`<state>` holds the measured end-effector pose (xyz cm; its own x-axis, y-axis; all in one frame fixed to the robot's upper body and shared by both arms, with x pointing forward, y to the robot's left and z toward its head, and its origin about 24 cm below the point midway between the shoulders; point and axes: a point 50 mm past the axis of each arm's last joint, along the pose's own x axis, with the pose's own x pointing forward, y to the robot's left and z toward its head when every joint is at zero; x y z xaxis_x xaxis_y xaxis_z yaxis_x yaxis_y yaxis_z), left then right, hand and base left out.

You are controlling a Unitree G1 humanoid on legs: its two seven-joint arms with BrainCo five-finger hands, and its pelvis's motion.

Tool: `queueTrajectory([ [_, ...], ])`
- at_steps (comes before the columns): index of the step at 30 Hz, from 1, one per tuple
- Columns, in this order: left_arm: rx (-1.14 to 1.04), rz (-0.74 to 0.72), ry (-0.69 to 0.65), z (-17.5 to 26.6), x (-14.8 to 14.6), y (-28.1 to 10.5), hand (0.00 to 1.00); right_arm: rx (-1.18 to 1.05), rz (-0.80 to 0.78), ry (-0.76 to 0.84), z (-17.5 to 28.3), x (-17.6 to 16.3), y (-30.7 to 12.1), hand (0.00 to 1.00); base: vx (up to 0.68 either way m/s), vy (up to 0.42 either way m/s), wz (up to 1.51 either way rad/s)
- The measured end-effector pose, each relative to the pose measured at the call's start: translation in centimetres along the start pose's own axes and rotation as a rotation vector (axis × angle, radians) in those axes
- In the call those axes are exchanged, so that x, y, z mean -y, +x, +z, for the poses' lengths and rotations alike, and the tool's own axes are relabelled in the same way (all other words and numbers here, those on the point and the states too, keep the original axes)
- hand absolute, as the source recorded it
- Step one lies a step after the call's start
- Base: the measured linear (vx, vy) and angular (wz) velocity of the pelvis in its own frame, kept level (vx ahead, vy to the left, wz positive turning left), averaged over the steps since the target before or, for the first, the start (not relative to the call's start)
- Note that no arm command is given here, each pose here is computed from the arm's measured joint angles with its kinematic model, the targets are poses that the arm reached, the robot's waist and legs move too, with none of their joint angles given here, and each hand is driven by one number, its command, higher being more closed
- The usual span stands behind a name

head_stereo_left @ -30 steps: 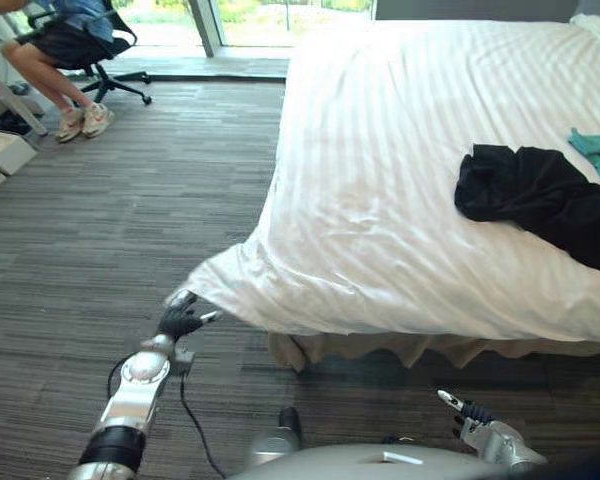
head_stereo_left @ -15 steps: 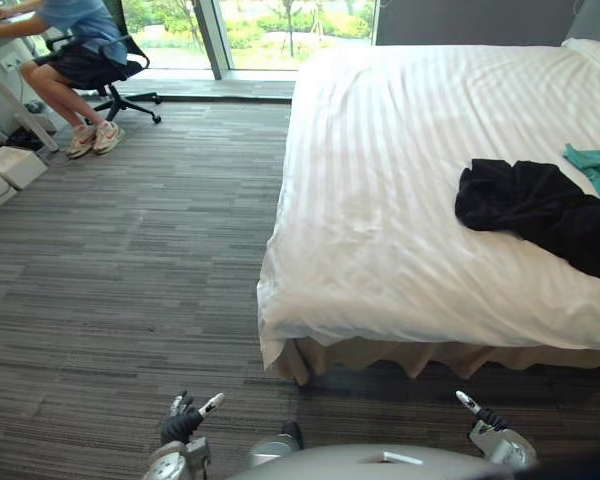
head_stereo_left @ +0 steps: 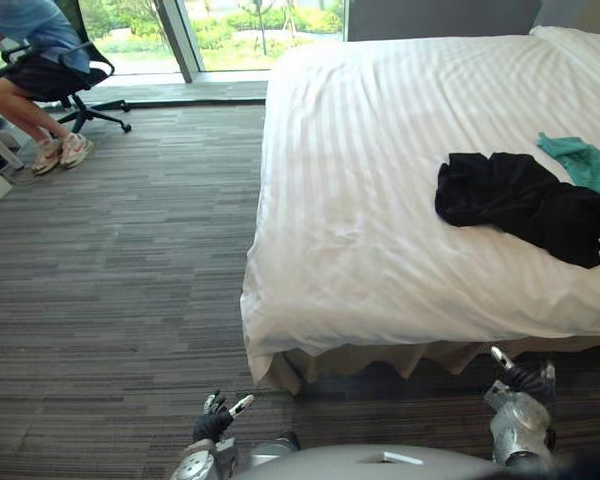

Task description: Tidy the bed and pick cloth on bed and put in laundry

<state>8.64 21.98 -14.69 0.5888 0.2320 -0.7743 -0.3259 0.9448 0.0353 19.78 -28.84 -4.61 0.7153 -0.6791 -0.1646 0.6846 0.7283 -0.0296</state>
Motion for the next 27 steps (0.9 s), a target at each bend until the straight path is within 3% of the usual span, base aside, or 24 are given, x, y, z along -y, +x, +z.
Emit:
queueTrajectory([
  [3,-0.009,-0.024,0.031,-0.1,0.4,0.0,0.00,0.299,0.240,0.011,7.4,-4.0,0.8,0.00,0.00,0.009,-0.10],
  [6,-0.016,-0.022,0.034,-0.4,0.2,-0.3,0.00,0.415,0.466,0.031,12.5,-8.9,0.0,0.00,0.01,-0.001,0.01],
  [8,-0.006,-0.024,0.041,-0.5,0.2,-0.5,0.00,0.405,0.584,0.013,13.2,-11.2,-0.9,0.00,0.04,-0.003,0.04],
  [9,-0.002,-0.030,0.048,-0.5,0.3,-0.5,0.00,0.393,0.620,0.003,13.2,-11.8,-1.1,1.00,0.04,-0.004,0.08],
  [11,0.004,-0.026,0.064,-0.7,0.1,-0.7,0.00,0.346,0.767,-0.044,12.9,-14.4,-2.2,1.00,0.02,-0.006,0.06],
  [18,0.012,-0.011,0.024,-1.0,-0.3,-1.0,0.00,0.340,1.059,-0.130,13.3,-19.4,-5.1,1.00,-0.03,-0.020,0.15],
  [23,0.090,-0.021,-0.009,1.0,-0.1,-0.4,0.00,0.463,1.192,-0.136,18.1,-24.8,-7.1,1.00,-0.10,-0.030,0.35],
  [27,0.178,-0.025,-0.022,3.4,-0.2,0.0,0.00,0.549,1.228,-0.070,22.7,-26.9,-7.7,1.00,-0.09,-0.022,0.44],
])
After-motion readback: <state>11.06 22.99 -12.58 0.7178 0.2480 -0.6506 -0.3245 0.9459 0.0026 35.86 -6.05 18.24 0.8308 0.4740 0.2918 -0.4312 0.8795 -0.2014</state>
